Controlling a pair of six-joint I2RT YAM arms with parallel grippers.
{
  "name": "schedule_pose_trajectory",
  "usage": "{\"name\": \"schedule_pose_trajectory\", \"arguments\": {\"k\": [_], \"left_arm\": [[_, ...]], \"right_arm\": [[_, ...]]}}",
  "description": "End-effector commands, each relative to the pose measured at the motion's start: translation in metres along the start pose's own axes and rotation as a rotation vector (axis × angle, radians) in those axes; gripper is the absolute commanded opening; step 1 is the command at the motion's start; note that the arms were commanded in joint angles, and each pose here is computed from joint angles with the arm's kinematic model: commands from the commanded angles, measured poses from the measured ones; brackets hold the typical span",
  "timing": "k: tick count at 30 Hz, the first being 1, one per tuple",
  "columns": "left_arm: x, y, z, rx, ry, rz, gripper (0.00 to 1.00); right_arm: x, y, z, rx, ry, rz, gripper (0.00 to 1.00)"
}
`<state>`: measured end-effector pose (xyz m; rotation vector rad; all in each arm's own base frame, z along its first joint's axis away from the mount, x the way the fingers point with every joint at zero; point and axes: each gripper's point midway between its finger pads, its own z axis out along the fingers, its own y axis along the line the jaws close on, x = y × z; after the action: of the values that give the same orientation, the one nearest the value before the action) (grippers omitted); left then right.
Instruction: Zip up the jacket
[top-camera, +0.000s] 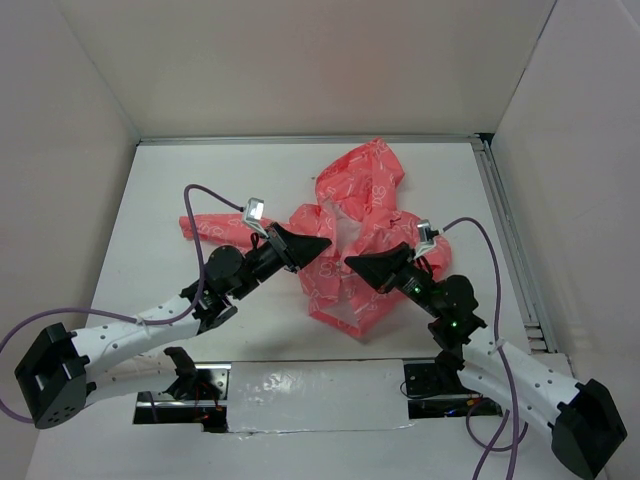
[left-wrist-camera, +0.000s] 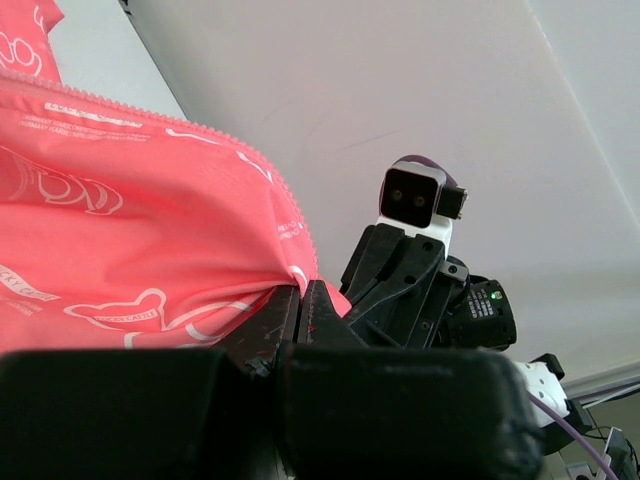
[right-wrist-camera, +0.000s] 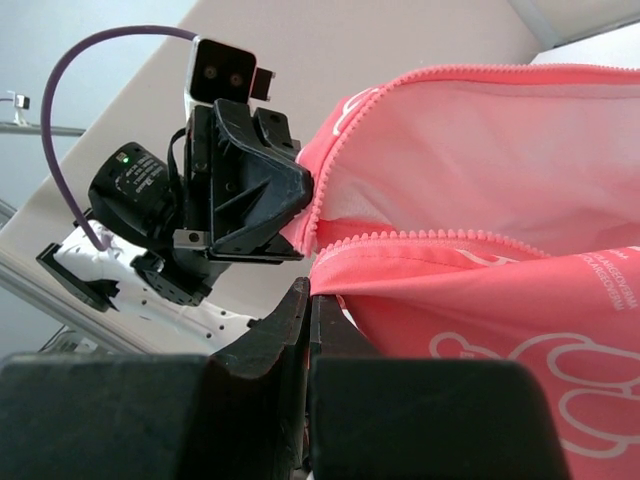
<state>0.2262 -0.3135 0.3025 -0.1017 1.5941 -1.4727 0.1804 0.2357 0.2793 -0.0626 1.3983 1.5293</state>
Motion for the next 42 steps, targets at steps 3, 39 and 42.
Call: {"name": "schedule_pose_trajectory", "arguments": {"k": [3, 39, 42], "left_arm": [[-0.016, -0.027, -0.001, 0.103, -0.061, 0.029, 0.0], [-0.009, -0.01, -0.002, 0.044, -0.042, 0.008, 0.0], [-0.009, -0.012, -0.001, 0.046, -0.039, 0.009, 0.0]], "right_arm": [[-0.013, 0.024, 0.009, -0.081, -0.019, -0.036, 0.0], [-0.023, 0.031, 0.017, -0.111, -0.058, -0.026, 0.0], [-0.023, 0.031, 0.017, -0.105, -0.055, -0.035, 0.0]]}}
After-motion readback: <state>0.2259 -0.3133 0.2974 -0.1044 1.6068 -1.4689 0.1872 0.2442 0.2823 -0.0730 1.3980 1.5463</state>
